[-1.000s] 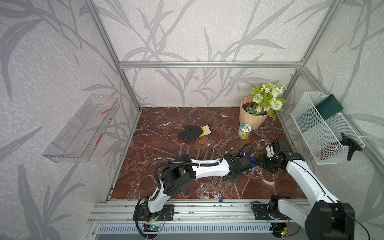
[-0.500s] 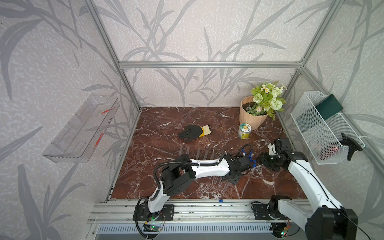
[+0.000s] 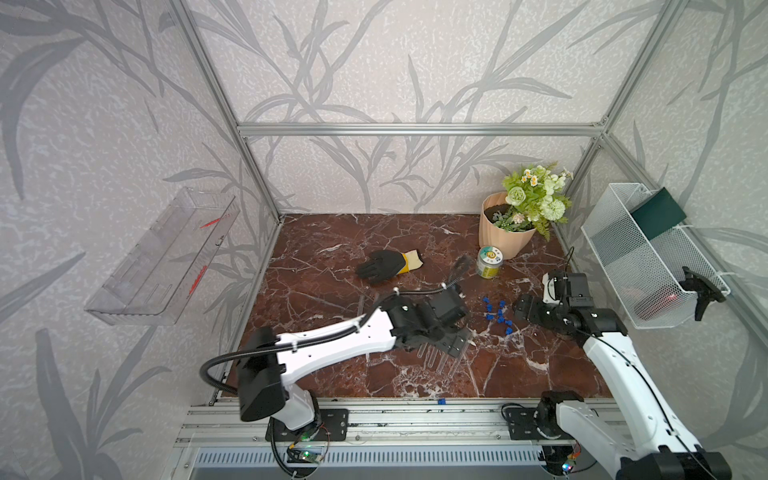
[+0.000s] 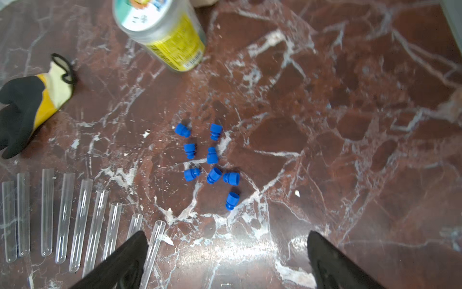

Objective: Remove stoppers from test tubes
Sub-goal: Reset both arms

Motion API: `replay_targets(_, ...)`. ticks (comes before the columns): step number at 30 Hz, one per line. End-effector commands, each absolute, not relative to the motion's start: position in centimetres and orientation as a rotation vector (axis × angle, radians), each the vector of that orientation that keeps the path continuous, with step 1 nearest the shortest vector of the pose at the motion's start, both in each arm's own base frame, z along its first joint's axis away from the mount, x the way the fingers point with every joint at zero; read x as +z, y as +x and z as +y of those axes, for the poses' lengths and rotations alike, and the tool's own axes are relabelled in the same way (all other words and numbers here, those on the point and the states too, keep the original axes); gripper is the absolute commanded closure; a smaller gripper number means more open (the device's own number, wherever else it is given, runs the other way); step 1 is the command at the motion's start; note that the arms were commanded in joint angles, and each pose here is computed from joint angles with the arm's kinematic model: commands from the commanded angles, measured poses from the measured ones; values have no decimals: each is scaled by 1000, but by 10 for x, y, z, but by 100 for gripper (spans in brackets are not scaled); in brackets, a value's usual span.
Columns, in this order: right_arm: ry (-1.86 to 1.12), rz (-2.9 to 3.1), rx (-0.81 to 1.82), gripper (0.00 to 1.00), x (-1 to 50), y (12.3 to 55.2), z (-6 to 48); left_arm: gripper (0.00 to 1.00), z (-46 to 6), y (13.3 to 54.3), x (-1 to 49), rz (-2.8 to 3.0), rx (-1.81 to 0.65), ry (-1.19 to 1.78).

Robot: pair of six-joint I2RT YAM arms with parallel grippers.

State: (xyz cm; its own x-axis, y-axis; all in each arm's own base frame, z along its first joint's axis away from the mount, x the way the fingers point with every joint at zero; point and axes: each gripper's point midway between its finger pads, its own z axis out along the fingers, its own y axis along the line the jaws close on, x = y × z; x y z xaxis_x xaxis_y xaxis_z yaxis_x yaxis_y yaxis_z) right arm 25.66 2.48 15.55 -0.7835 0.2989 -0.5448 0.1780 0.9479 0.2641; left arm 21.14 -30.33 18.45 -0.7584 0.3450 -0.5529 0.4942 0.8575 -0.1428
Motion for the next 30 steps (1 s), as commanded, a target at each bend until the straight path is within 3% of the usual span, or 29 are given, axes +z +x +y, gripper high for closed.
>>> replay_targets(1, 200, 2310, 299, 1, 191, 276, 35, 1, -205, 241, 180, 2477, -163, 380)
replay_targets(4, 190, 2133, 244, 1, 204, 284, 30, 1, -125, 255, 203, 2273, 0, 183)
replay_targets(7, 245, 1967, 150, 0, 185, 299, 11, 1, -56, 259, 202, 2177, 156, 17)
replay_targets(10, -126, 1803, 269, 1, 174, 306, 54, 1, -8, 262, 193, 2061, 291, -100)
replay_targets(15, -123, 1861, 188, 1, 146, 337, 47, 1, 46, 281, 163, 1956, 321, -345)
replay_targets(23, -105, 1935, 71, 1, 113, 388, 28, 1, 76, 323, 142, 1878, 411, -408)
replay_targets(30, -83, 1808, 84, 1, 101, 386, 23, 1, 67, 369, 120, 1885, 280, -360)
